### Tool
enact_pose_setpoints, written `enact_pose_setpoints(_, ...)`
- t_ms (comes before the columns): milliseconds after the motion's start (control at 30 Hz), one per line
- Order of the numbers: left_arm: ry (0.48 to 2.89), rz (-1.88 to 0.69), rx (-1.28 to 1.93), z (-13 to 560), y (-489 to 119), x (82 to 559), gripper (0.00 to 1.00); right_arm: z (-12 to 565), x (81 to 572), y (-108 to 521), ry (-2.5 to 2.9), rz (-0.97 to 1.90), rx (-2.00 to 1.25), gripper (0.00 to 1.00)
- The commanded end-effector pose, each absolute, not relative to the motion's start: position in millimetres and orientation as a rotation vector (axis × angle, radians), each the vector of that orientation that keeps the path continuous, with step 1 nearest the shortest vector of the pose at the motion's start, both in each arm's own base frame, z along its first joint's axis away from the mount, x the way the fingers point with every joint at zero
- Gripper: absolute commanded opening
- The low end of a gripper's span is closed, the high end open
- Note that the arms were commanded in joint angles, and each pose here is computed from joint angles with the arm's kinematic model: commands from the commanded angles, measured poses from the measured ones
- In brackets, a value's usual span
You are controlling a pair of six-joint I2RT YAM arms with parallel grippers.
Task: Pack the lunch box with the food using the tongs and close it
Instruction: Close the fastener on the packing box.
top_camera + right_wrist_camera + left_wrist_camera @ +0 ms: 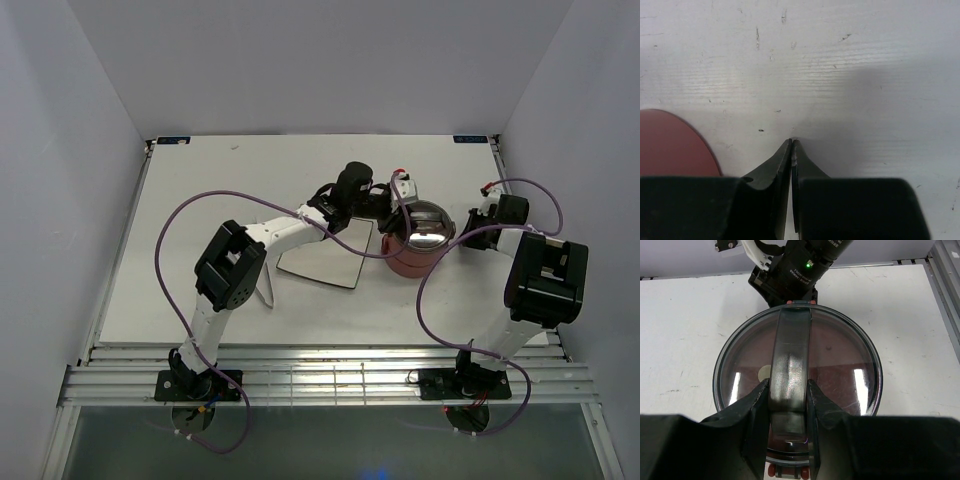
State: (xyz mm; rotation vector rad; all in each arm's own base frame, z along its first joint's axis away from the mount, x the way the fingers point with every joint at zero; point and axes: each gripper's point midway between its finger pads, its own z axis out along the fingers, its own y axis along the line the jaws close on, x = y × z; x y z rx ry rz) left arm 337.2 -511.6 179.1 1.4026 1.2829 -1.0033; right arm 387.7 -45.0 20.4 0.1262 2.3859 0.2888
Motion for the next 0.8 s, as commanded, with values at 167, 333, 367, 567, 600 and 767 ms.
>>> enact_pose_setpoints(167,1.331,-1.115,1.473,153,-508,320,0.0,35,391,48,2.318,0.722,-0.059,0.08)
enact_pose_setpoints(333,1.352,-1.141,1.465,149,-507,318,0.0,38,385,25,2.291,0.714,0.124,0.08)
enact_pose_setpoints(367,1.355,-1.14,1.461,149,-507,318,0.0,37,384,18,2.293,0.701,0.162,0.08)
enact_pose_setpoints(567,1.364,-1.146,1.446,151,-508,320,0.0,30,364,-46,2.4,0.358,0.317,0.08)
enact_pose_setpoints(600,1.362,-1.145,1.446,152,-509,319,0.0,31,362,-47,2.409,0.343,0.317,0.08)
enact_pose_setpoints(767,1.372,-1.167,1.431,153,-510,319,0.0,39,364,-23,2.433,0.367,0.23,0.08)
